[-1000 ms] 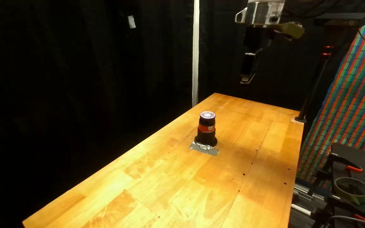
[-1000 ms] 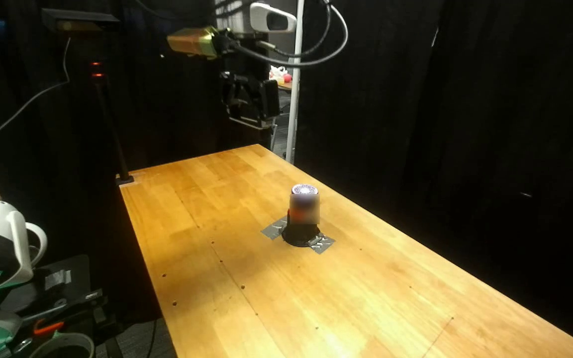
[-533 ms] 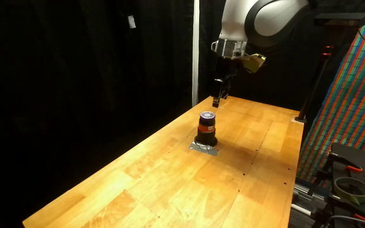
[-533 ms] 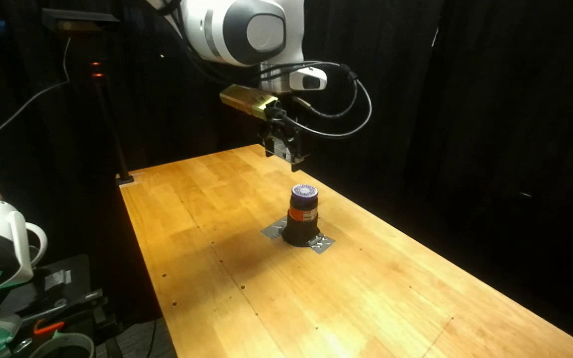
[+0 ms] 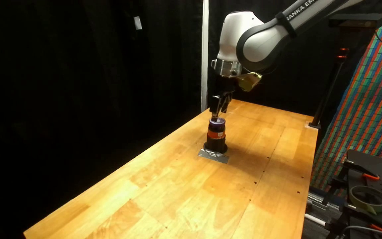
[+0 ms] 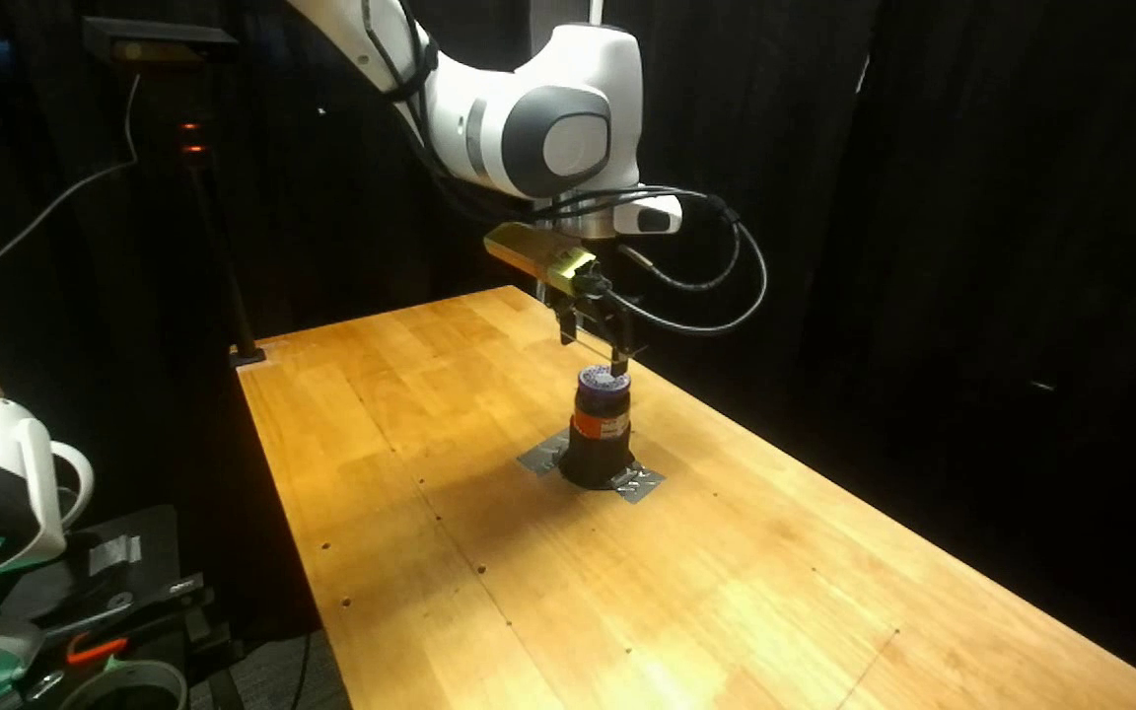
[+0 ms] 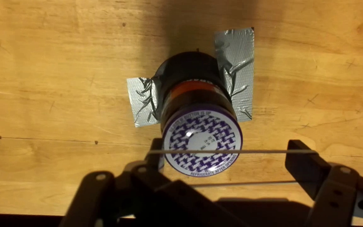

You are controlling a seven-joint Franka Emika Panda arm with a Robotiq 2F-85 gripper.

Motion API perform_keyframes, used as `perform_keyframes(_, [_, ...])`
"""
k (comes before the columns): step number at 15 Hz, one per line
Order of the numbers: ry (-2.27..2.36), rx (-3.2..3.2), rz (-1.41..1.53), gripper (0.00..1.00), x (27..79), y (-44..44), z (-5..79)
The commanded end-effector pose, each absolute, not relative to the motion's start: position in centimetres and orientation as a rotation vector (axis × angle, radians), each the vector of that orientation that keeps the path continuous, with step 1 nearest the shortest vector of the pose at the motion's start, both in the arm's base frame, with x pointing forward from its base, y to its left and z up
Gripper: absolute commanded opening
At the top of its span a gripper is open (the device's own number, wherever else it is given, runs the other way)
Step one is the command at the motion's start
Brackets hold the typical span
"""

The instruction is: Put the rubber band on the jar.

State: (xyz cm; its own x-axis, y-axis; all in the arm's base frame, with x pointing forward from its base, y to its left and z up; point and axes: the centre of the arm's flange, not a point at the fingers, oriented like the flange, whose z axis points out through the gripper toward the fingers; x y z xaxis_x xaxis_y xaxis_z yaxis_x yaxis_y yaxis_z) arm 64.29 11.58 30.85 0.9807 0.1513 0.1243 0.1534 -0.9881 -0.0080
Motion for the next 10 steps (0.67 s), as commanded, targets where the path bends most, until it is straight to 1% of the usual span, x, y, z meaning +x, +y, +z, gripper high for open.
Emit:
perform_keyframes(1, [-0.253, -3.093, -0.278, 1.0, 66.8, 11.5, 30.1])
perform_keyframes(10, [-0.228, -3.098, -0.314, 1.0, 68.4, 10.5, 27.2])
